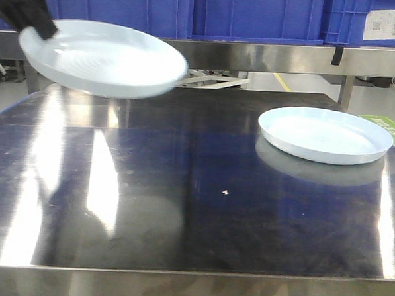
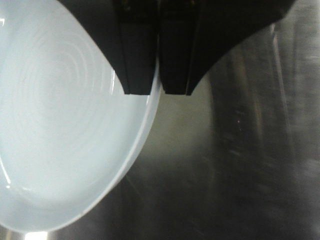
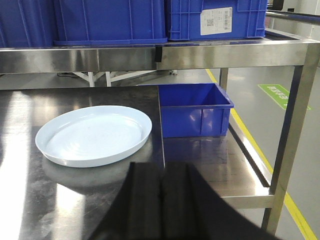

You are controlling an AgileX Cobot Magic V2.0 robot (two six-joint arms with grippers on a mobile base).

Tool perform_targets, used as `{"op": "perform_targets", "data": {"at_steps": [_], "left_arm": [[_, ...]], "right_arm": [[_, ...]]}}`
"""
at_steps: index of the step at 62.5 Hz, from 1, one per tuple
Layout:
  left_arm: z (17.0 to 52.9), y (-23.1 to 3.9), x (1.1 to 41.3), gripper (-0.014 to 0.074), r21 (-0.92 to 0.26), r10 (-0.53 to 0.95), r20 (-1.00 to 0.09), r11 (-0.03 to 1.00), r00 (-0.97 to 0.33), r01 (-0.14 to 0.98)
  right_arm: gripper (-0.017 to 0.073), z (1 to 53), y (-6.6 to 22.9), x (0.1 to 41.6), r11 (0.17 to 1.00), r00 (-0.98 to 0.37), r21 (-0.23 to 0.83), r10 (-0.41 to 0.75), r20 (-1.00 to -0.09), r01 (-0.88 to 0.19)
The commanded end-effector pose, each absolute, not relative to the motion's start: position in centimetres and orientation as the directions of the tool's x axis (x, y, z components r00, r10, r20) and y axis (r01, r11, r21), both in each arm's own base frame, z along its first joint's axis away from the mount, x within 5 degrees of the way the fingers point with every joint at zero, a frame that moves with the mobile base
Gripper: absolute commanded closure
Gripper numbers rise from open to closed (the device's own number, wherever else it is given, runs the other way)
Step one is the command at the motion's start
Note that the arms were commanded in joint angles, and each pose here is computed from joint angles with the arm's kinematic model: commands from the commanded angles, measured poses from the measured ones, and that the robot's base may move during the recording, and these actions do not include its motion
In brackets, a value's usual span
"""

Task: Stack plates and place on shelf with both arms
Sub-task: 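Move the plate toward the table center, lower it, release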

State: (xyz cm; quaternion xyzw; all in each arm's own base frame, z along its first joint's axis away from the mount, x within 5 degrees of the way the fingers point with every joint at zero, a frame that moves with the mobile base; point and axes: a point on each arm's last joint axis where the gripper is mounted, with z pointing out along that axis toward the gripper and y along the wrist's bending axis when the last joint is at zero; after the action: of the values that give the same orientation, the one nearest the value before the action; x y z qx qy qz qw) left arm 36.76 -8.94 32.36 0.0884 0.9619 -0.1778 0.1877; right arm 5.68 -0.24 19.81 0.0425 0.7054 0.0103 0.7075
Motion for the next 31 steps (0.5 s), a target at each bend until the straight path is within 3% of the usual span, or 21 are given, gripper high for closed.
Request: {"op": "perform_targets", "data": {"at_steps": [1, 14, 31], "left_arm": [[34.8, -11.8, 35.3, 0.0508, -0.337, 0.149, -0.465, 0.882, -0.873, 0.33], [33.3, -16.1, 34.9, 0.0508, -0.312, 0.247, -0.469, 0.852, -0.848, 0.42], [27.6, -19.1, 36.3, 0.0508, -0.319, 0.32, -0.342, 0.845, -0.884, 0.43]], "right_arm": [[0.0503, 21.2, -0.3, 5.4, 0.997, 0.129, 0.061, 0.054, -0.99, 0.049], [0.0503, 21.2, -0.3, 5.4, 0.997, 0.129, 0.061, 0.054, -0.99, 0.049], [0.0503, 21.2, -0.3, 5.4, 0.997, 0.129, 0.061, 0.054, -0.99, 0.049]]}}
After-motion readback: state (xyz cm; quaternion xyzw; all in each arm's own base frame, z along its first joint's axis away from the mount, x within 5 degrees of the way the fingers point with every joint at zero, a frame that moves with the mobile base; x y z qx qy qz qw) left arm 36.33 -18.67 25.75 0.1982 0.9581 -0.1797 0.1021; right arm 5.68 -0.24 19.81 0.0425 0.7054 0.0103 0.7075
